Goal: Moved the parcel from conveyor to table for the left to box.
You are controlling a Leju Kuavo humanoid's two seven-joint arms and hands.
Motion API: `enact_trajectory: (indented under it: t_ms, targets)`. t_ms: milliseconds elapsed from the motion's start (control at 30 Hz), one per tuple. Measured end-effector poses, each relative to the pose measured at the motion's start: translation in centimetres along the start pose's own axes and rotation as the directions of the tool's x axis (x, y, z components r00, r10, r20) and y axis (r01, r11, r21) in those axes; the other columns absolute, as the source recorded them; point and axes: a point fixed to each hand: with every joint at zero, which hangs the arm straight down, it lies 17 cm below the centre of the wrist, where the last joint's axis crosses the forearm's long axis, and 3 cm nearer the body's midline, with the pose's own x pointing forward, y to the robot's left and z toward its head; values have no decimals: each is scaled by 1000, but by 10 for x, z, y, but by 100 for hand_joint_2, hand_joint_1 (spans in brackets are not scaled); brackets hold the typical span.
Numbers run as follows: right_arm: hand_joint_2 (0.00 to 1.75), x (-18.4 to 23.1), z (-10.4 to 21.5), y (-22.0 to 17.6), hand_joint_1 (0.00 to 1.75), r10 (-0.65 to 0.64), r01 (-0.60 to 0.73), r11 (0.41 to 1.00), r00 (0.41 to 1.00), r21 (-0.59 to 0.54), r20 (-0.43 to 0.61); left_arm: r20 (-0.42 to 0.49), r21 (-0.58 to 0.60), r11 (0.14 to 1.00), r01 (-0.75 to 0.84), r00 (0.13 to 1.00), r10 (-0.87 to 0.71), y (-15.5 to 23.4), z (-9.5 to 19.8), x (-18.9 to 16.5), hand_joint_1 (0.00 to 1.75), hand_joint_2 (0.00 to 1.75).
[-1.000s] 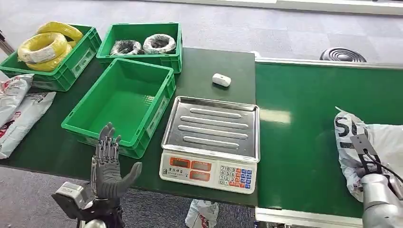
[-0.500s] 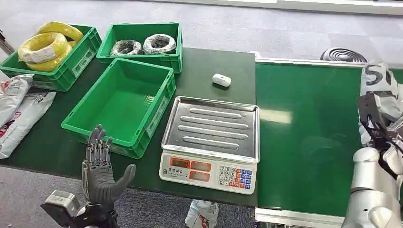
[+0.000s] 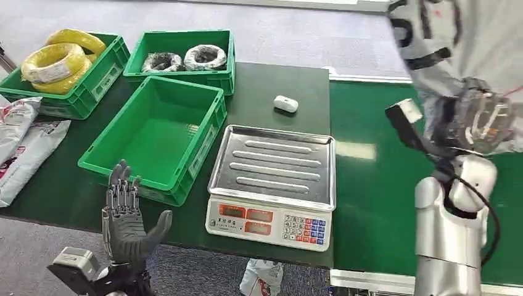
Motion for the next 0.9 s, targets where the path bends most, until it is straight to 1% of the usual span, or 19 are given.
enact_trajectory:
  t_ms: [100,200,267,400,467,533,667,700,733,800,833,900]
  targets:
    - [175,87,23,23,175,-81,72,995,984,62,160,5,-6,1000,-3,1000,3,-2,-3,0,0,175]
    - [175,153,44,32,175,-169,144,983,948,110,269,7,-11,1000,-4,1000,4,-4,-6,-2,0,175]
    - [175,193,60,34,175,-223,185,973,912,141,344,9,-14,1000,-5,1000,5,-5,-8,-3,0,175]
    - [175,256,90,35,175,-305,239,950,851,201,427,15,-7,1000,-6,1000,7,-4,-13,-4,0,175]
    - [175,276,99,34,175,-333,257,940,832,223,444,16,-6,1000,-6,1000,6,-4,-13,-4,0,175]
    - [175,287,104,33,175,-348,267,935,820,235,454,16,-5,1000,-6,1000,6,-4,-14,-4,0,175]
    - [175,295,110,33,175,-386,297,920,807,256,448,14,-5,1000,-4,1000,4,-3,-13,-4,0,175]
    - [175,295,112,34,171,-394,304,916,805,262,443,13,-5,1000,-3,1000,4,-3,-12,-5,0,175]
    - [175,295,114,34,171,-400,308,913,804,267,440,11,-5,1000,-3,1000,3,-3,-11,-5,0,175]
    - [175,295,117,36,7,-406,311,910,804,275,434,7,-5,1000,-2,1000,2,-2,-10,-5,0,175]
    - [175,295,119,38,0,-409,313,908,805,279,430,6,-4,1000,-2,1000,2,-2,-9,-5,0,175]
    - [175,293,124,40,0,-413,315,905,808,285,419,2,-5,1000,-2,1000,2,-2,-7,-5,0,175]
